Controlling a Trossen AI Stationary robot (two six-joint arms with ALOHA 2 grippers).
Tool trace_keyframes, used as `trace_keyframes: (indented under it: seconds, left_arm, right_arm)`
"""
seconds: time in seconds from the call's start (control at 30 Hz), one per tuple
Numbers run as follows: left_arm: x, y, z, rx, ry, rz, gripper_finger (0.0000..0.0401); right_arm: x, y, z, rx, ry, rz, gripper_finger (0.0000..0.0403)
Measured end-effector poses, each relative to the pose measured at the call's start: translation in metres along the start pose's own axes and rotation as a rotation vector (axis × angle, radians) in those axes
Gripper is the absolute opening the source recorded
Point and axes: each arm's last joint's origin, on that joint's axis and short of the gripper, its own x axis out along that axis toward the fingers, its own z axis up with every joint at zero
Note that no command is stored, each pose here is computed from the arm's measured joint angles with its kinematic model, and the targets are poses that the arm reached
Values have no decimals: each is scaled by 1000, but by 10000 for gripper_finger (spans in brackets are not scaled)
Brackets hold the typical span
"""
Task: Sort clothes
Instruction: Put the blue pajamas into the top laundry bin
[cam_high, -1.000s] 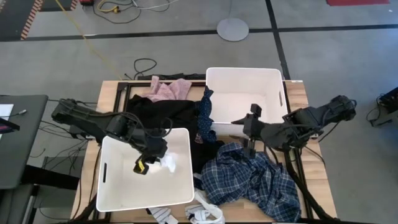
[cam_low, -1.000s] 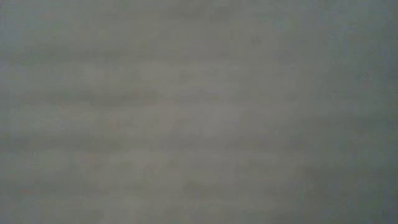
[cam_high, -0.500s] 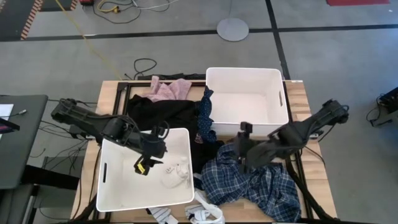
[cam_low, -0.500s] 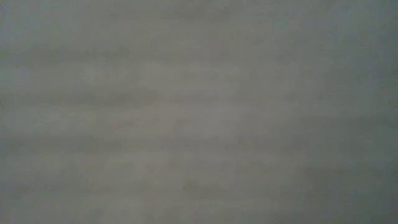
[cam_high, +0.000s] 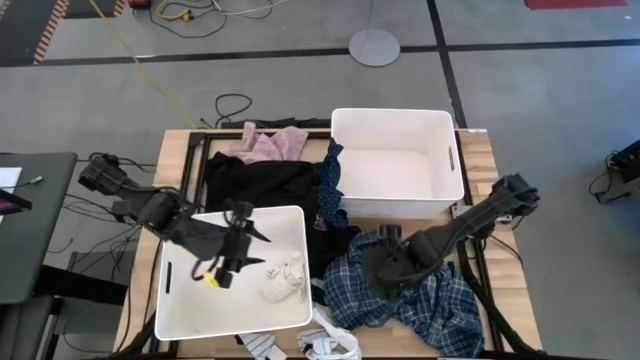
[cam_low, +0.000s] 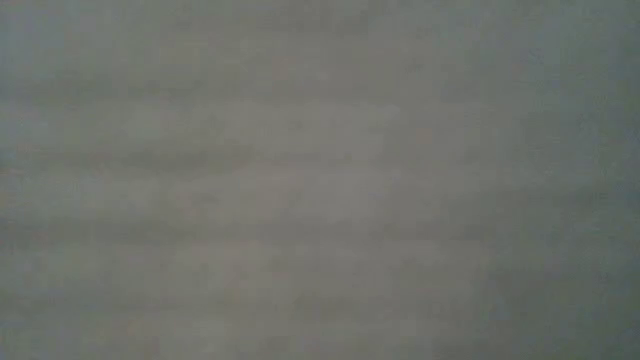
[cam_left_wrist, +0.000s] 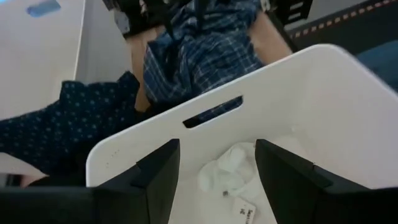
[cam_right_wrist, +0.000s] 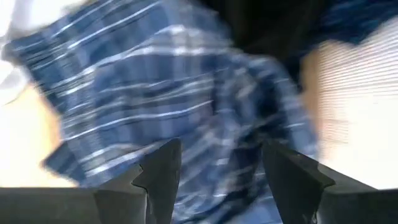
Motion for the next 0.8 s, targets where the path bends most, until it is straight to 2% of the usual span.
trace_keyframes:
  seconds: [0.2,0.3,0.6,0.7,0.8]
  left_arm:
    - [-9,-5,0,1,-34,0,203]
    - [-9,-6,1,-8,-40,-3,203]
    - [-10,-7,1,-27,-42,-9,203]
    - [-11,-9,1,-32,-43,-13,203]
    - [-11,-8,1,-42,-44,-6,203]
  right_arm:
    - [26,27,-7,10,82,-24,242]
    - [44,35,-8,9,131,-55,255]
    - [94,55,-5,-27,210,-47,291]
    - [113,58,-7,-63,252,-76,283]
    - [128,66,-11,-130,263,-98,247]
